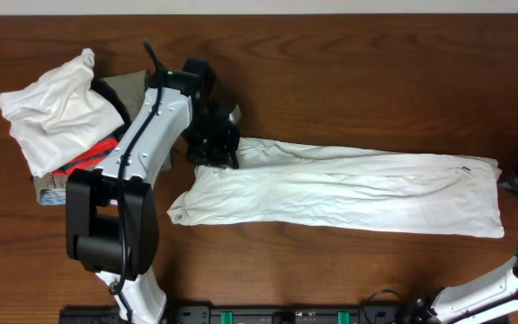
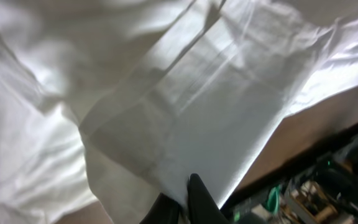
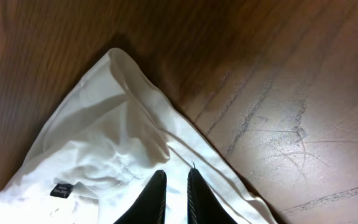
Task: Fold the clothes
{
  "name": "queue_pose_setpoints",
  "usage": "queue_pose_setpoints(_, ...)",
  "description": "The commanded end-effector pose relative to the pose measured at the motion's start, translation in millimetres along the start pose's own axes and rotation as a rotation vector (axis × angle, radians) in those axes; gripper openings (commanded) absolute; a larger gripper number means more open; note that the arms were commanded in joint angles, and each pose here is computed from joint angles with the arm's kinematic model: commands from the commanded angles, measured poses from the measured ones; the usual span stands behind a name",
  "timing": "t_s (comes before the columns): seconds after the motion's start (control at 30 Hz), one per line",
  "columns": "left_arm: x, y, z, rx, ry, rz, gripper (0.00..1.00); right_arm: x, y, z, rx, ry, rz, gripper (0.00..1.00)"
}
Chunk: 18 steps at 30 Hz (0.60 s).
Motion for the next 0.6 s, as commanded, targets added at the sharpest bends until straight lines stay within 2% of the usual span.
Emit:
queue_pose_setpoints(0.0,-11.6,1.4,-6.1,-0.001,0.054,0.018,0.06,-2.2,3.9,2.3,0.007,-0.004,0.017,0.12)
queue_pose_setpoints(0.03,-13.5,1.1,-6.1,-0.002,0.062,0.022,0.08,-2.2,3.9,2.3,0.007,-0.004,0.017,0.12)
queue_pose_setpoints(0.13,-14.8,0.8,-6.1,-0.003,0.067,0.025,0.38,-2.1,3.9,2.3,0.007,-0.004,0.017,0.12)
queue_pose_setpoints(0.23,-14.9,0.7,-6.1,-0.003,0.068,0.025,0.39,-2.2,3.8,2.3,0.007,-0.003,0.017,0.12)
queue_pose_setpoints(0.27,-14.8,0.8,-6.1,-0.003,0.067,0.025,0.44,-2.2,3.8,2.3,0.007,-0.003,0.017,0.12)
queue_pose_setpoints(0.33,-14.7,0.8,-6.1,-0.003,0.067,0.025,0.48,-2.2,3.9,2.3,0.007,-0.004,0.017,0.12)
queue_pose_setpoints(0.57,-7.5,2.2,-6.4,0.002,0.036,0.009,0.49,-1.7,4.9,2.4,0.013,-0.005,0.017,0.13)
Point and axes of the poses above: each gripper's point midway between its finger pads, its own z axis back along the fingers, its own y axis along the line the jaws close on, x = y × z, the point moved 2 cm from there along z, back along the fingers, and after that the axes turned 14 degrees about -z, right-handed, at the moved point
